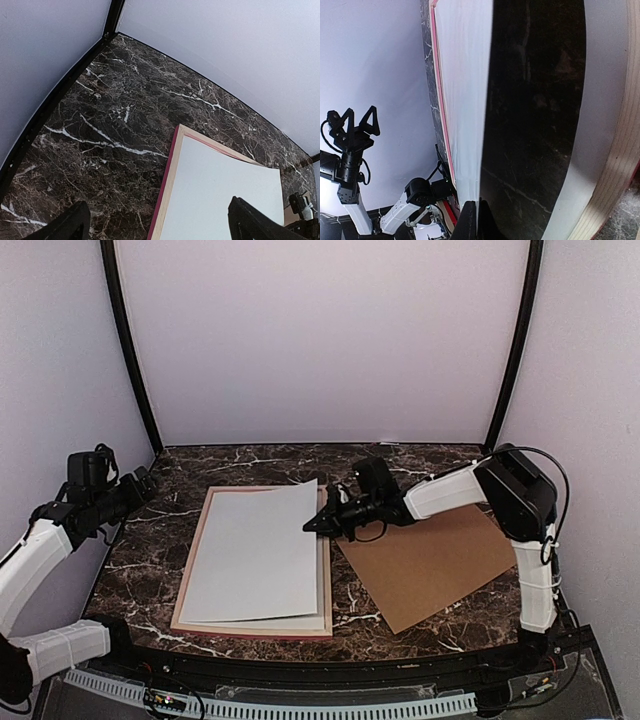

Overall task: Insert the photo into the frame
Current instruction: Place the photo on the mat board.

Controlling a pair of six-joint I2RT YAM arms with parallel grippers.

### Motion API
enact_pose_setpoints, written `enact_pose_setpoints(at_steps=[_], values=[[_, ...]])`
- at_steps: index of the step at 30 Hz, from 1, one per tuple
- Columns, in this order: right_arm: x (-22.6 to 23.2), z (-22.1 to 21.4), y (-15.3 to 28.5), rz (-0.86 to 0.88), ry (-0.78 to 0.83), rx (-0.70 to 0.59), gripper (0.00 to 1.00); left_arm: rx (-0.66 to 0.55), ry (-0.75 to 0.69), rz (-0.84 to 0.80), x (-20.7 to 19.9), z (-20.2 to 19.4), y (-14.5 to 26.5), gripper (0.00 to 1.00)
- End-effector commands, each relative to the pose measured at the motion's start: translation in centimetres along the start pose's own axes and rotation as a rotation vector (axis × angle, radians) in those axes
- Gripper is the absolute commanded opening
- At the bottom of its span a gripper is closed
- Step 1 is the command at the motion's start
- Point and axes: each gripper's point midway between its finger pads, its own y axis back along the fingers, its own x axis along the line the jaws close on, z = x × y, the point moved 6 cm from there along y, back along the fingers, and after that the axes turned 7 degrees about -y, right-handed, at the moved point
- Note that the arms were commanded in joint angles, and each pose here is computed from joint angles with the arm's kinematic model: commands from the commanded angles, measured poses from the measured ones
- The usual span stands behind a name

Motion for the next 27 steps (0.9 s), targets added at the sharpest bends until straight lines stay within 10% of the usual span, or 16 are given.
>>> enact_pose_setpoints(at_steps=[1, 15, 27], values=[[-0.3, -0.4, -0.2, -0.018, 0.027, -0.018, 0.0, -0.008, -0.014, -0.018, 0.0, -0.1, -0.1, 0.99], [-0.8, 0.1, -0.8, -0.075, 0.06, -0.055, 0.01, 0.0, -0.018, -0.032, -0.1, -0.5, -0.4, 0.99], [-0.2, 0.5, -1.0, -0.15, 0.127, -0.064, 0.34, 0.014, -0.014, -0.044, -0.1, -1.0, -0.8, 0.99]])
